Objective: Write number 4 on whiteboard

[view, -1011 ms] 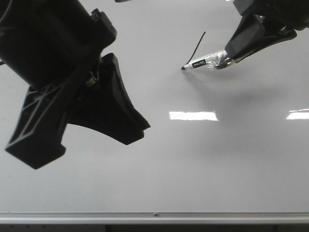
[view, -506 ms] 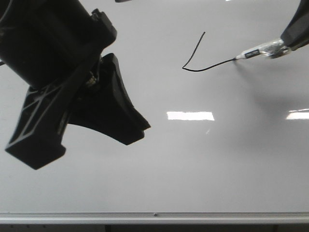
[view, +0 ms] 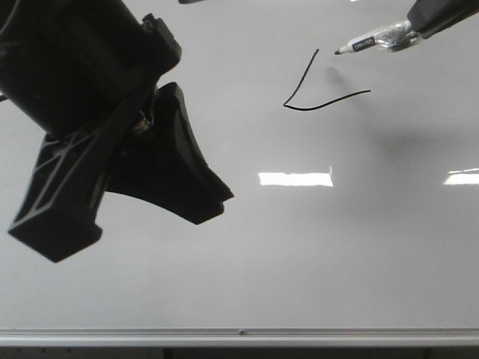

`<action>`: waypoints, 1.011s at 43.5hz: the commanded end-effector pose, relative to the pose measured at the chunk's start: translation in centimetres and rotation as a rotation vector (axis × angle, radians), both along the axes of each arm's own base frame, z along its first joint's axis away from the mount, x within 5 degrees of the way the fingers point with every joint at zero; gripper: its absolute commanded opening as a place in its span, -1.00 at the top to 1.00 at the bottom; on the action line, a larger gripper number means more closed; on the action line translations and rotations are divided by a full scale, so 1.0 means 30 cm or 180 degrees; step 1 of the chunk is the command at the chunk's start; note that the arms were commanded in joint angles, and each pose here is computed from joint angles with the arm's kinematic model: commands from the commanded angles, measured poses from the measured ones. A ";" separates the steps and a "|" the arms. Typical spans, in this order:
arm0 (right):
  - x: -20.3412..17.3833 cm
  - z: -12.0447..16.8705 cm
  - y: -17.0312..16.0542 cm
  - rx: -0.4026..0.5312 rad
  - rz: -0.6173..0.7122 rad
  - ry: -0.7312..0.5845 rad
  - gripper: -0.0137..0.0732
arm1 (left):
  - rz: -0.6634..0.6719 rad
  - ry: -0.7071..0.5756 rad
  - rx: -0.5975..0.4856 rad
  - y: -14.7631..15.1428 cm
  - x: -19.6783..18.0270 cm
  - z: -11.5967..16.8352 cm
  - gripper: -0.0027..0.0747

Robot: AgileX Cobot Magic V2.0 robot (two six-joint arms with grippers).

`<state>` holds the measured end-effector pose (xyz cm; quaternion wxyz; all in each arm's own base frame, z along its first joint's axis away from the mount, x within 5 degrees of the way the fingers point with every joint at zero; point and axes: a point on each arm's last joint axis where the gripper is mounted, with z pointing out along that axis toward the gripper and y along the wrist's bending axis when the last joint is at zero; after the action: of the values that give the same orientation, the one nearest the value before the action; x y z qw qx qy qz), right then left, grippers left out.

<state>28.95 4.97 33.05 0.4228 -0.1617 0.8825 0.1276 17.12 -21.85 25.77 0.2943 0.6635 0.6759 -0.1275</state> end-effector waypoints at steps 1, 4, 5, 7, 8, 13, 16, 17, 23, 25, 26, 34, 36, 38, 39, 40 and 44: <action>0.016 0.066 -0.003 0.0072 -0.0110 -0.0315 0.83 | 0.0077 -0.0156 -0.0285 -0.008 0.001 0.071 0.98; 0.023 0.060 -0.003 0.0070 -0.0116 -0.0303 0.83 | 0.0077 -0.0156 -0.0285 -0.008 0.001 0.071 0.98; 0.026 0.057 -0.003 0.0069 -0.0116 -0.0293 0.83 | 0.0077 -0.0156 -0.0285 -0.008 0.001 0.071 0.98; 0.028 0.051 -0.002 0.0068 -0.0106 -0.0262 0.83 | 0.0077 -0.0156 -0.0285 -0.008 0.001 0.071 0.98; 0.029 0.046 -0.001 0.0065 -0.0091 -0.0229 0.83 | 0.0077 -0.0156 -0.0285 -0.008 0.001 0.071 0.98; 0.028 0.006 0.007 0.0035 0.0019 0.0018 0.83 | 0.0077 -0.0156 -0.0285 -0.008 0.001 0.071 0.98; 0.020 -0.031 0.009 0.0008 0.0069 0.0186 0.83 | 0.0077 -0.0156 -0.0285 -0.008 0.001 0.071 0.98; 0.017 -0.044 0.009 0.0002 0.0076 0.0234 0.83 | 0.0077 -0.0156 -0.0285 -0.008 0.001 0.071 0.98; -0.019 -0.146 0.008 -0.0006 0.0073 0.0568 0.83 | 0.0077 -0.0156 -0.0285 -0.008 0.001 0.071 0.98; -0.031 -0.174 0.007 -0.0012 0.0073 0.0659 0.83 | 0.0077 -0.0156 -0.0285 -0.008 0.001 0.071 0.98; -0.037 -0.181 0.008 -0.0014 0.0078 0.0683 0.83 | 0.0077 -0.0156 -0.0285 -0.008 0.001 0.071 0.98; -0.102 -0.108 0.044 0.0009 0.0352 0.0642 0.83 | 0.0091 -0.0185 -0.0310 -0.009 0.004 0.073 0.90; -0.127 -0.083 0.068 -0.0038 0.0529 0.0572 0.83 | 0.0115 -0.0231 -0.0348 -0.011 0.008 0.076 0.75; -0.154 -0.060 0.100 -0.0101 0.0738 0.0489 0.83 | 0.0153 -0.0316 -0.0420 -0.013 0.015 0.086 0.51; -0.164 -0.053 0.114 -0.0128 0.0831 0.0454 0.83 | 0.0176 -0.0366 -0.0464 -0.014 0.018 0.092 0.43; -0.173 -0.048 0.129 -0.0145 0.0911 0.0430 0.83 | 0.0210 -0.0440 -0.0529 -0.015 0.023 0.101 0.26; -0.210 -0.041 0.195 -0.0221 0.1265 0.0363 0.83 | 0.0317 -0.0712 -0.0779 -0.008 0.031 0.149 -0.29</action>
<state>23.59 9.41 29.91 0.3011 -0.2986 0.8882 0.1769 17.78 -22.07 26.77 0.3546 0.6423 0.6692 -0.1176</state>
